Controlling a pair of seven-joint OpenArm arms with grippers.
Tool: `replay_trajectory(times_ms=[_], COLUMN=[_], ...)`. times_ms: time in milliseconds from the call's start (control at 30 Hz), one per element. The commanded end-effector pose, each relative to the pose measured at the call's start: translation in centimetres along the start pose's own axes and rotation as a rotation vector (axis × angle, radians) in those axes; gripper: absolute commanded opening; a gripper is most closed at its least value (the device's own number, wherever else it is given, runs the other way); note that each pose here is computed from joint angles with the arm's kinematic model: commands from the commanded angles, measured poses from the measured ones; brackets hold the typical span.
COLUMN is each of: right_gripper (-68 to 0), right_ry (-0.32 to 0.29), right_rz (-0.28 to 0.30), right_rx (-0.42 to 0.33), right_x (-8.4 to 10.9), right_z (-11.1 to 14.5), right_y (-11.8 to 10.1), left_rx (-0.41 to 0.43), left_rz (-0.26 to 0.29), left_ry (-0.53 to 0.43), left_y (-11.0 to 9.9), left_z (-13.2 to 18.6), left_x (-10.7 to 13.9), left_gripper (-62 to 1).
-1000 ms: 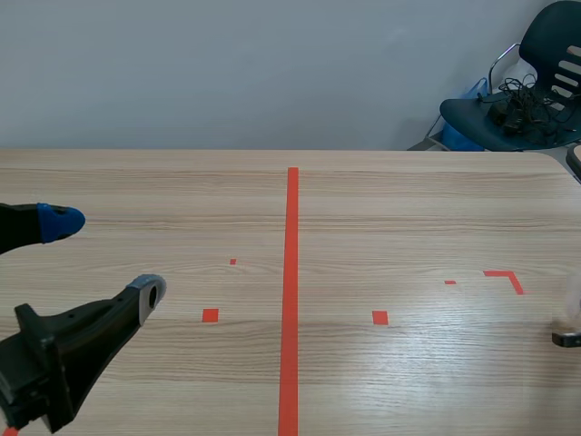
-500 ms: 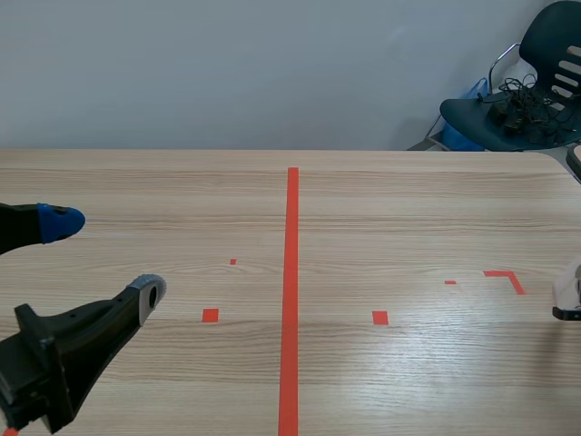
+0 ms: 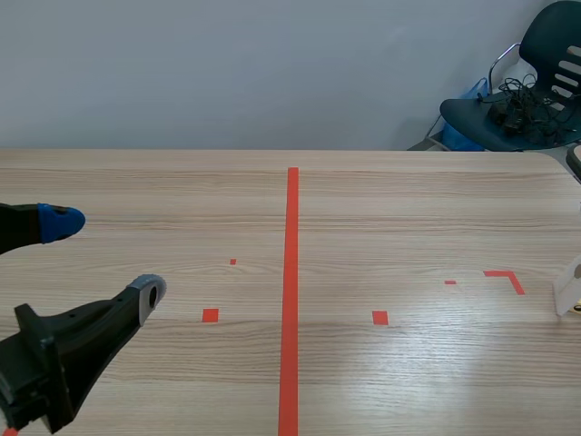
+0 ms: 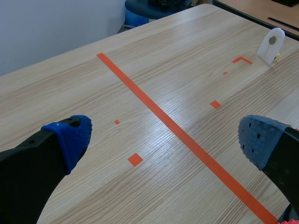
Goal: Do the leaf sorting experiment
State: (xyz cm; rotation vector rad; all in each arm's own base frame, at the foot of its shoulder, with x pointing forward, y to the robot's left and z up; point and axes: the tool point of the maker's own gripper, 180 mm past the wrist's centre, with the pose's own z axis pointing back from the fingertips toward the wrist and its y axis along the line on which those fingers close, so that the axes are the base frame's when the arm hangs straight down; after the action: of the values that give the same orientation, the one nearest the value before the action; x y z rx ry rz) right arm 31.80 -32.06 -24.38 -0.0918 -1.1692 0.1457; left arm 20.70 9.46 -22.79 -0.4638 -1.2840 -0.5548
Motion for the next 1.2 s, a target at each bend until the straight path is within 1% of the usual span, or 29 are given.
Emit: replay_trajectory(times_ms=[0,33,67,133,233,300,400,467,500,600,733,900,1000,1167], right_gripper=[0.4,0.4,0.4,0.4,0.4,0.4,0.4,0.4,0.4,0.4,0.4,0.4,0.4,0.4], right_ry=[0.014,0.034,0.043,0.016,-0.030,-0.054,-0.060,-0.058,-0.057,-0.048,-0.051,-0.057,-0.072,-0.072], right_rz=[0.085,0.140,0.177,0.206,0.224,0.229,0.227,0.208,0.193,0.149,0.126,0.125,0.121,0.120], right_rx=[0.044,0.051,0.066,0.119,0.202,0.266,0.371,0.428,0.447,0.473,0.481,0.481,0.481,0.481], right_x=[1.5,2.0,2.4,3.4,4.5,4.8,4.6,4.3,4.1,3.6,3.5,3.6,3.9,3.9], right_z=[0.2,0.6,0.9,1.8,3.6,5.0,7.3,8.6,9.0,9.5,9.6,9.6,9.7,9.7], right_y=[1.4,2.0,2.8,5.1,9.1,12.0,16.2,18.3,19.0,20.3,20.8,20.8,20.8,20.8], left_rx=[-0.008,-0.008,-0.008,-0.008,-0.007,-0.007,-0.006,-0.006,-0.006,-0.007,-0.007,-0.007,-0.007,-0.010], left_rz=[0.004,0.004,0.004,0.004,0.001,-0.001,-0.003,-0.003,-0.003,-0.003,-0.003,-0.003,-0.003,-0.002], left_ry=[-0.022,-0.022,-0.022,-0.022,-0.026,-0.028,-0.031,-0.031,-0.031,-0.030,-0.030,-0.030,-0.030,-0.030], left_y=[-0.2,-0.2,-0.2,-0.2,-0.1,-0.1,0.0,0.0,0.0,0.0,0.0,0.0,0.0,-0.1], left_z=[0.0,0.0,0.0,0.0,-0.1,-0.1,-0.1,-0.1,-0.1,-0.1,-0.1,-0.1,-0.1,-0.1], left_x=[0.5,0.5,0.5,0.5,0.7,0.7,0.8,0.8,0.8,0.8,0.8,0.8,0.8,0.8], left_gripper=[1.4,1.4,1.4,1.4,1.4,1.4,1.4,1.4,1.4,1.4,1.4,1.4,1.4,1.4])
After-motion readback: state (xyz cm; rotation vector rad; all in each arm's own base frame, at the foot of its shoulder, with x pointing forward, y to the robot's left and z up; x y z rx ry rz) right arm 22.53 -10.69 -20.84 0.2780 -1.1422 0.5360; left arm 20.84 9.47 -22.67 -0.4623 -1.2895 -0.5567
